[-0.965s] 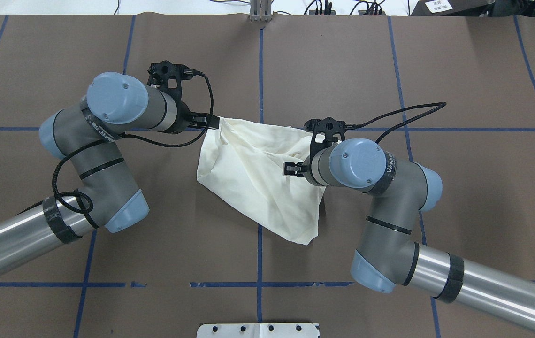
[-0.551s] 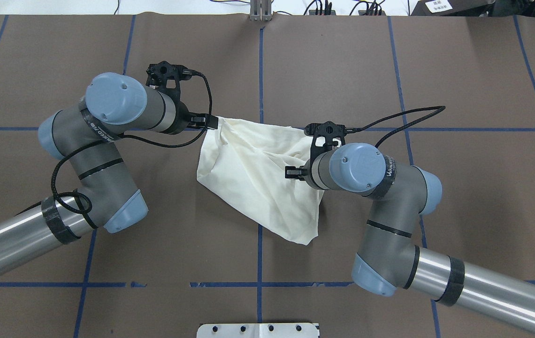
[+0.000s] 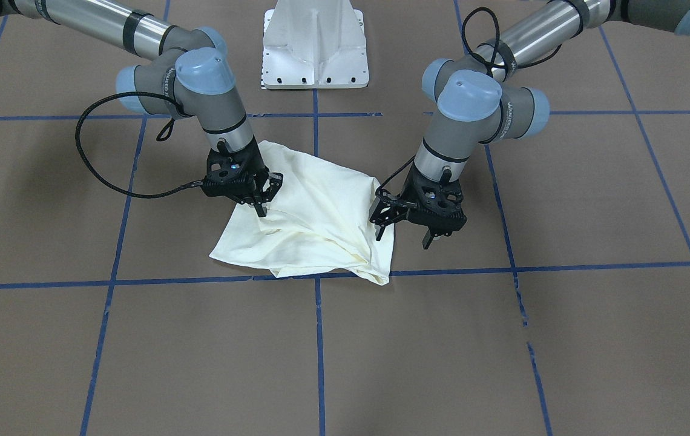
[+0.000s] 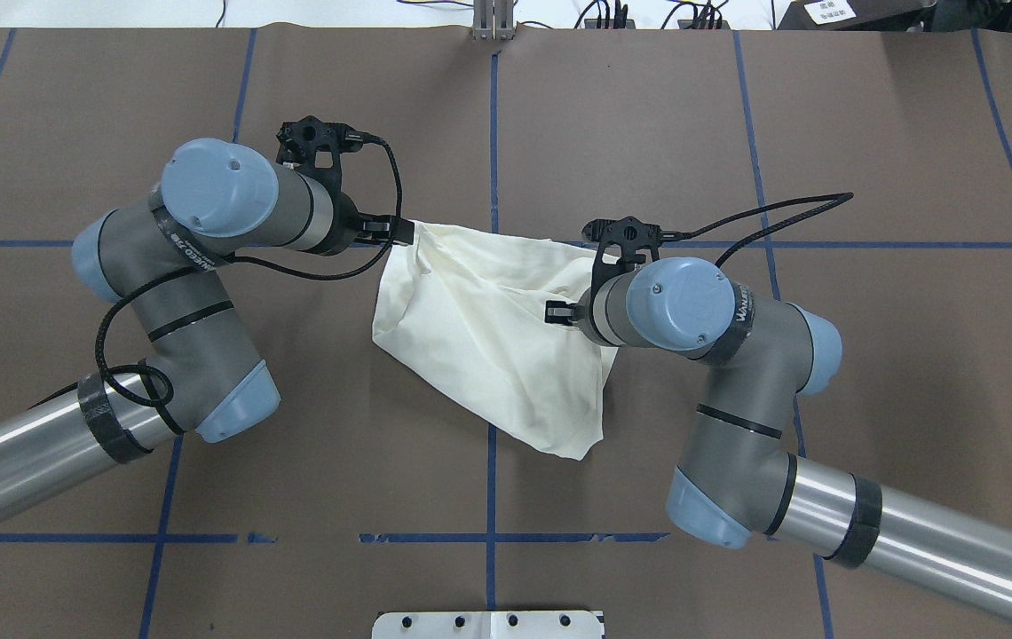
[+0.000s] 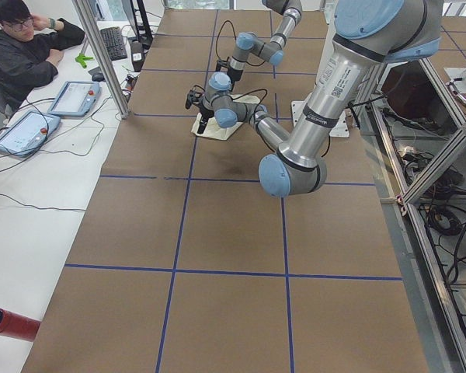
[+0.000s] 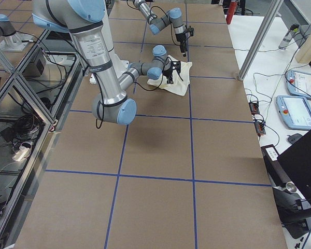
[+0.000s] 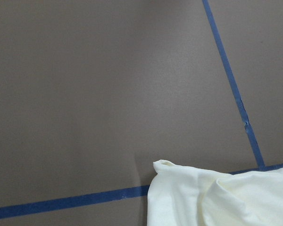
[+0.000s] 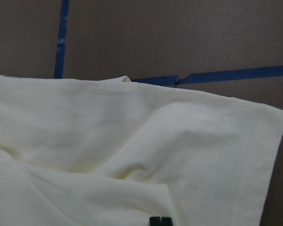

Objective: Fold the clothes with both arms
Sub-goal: 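Lower the held edge onto the far edge with both grippers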

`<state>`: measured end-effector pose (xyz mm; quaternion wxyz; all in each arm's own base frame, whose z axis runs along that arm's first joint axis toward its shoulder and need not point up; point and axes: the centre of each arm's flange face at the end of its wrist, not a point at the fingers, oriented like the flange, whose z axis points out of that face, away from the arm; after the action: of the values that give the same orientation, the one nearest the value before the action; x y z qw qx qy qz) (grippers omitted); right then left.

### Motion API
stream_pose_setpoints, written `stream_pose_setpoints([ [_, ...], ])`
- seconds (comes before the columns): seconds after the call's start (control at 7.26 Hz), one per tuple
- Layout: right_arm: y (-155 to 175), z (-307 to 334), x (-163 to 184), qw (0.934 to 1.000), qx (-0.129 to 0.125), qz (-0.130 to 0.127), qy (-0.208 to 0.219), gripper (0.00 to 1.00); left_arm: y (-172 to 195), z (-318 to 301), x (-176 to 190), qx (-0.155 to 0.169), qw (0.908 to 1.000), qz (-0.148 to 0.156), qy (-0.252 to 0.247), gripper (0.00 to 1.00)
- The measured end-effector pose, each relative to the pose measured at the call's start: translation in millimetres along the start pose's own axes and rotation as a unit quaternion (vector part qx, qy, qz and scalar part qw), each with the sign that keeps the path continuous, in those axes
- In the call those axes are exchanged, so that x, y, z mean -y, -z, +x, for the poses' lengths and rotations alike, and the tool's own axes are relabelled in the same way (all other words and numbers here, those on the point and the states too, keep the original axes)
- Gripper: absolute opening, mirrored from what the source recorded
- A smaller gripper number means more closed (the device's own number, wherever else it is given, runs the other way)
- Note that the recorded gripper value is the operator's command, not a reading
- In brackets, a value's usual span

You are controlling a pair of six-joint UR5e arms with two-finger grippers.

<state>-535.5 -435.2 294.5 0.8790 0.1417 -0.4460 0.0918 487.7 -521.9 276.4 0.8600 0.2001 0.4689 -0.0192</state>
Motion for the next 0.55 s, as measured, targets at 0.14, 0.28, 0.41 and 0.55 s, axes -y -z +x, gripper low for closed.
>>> stream_pose_setpoints([
  [0.14,3,8,19,0.9999,-0.004,0.010,-0.010,0.00,0,0,0,0.000,1.0000,0.000,0.000,1.00],
  [0.28,5,19,41,0.9995,-0.011,0.022,-0.020,0.00,-1,1,-1,-0.001,1.0000,-0.001,0.000,1.00],
  [0.41,4,28,57,0.9990,-0.019,0.030,-0.028,0.19,-1,2,-2,-0.001,1.0000,-0.002,-0.001,1.00],
  [0.55,2,32,66,0.9986,-0.023,0.034,-0.033,0.99,-1,2,-3,-0.001,1.0000,-0.002,-0.001,1.00],
])
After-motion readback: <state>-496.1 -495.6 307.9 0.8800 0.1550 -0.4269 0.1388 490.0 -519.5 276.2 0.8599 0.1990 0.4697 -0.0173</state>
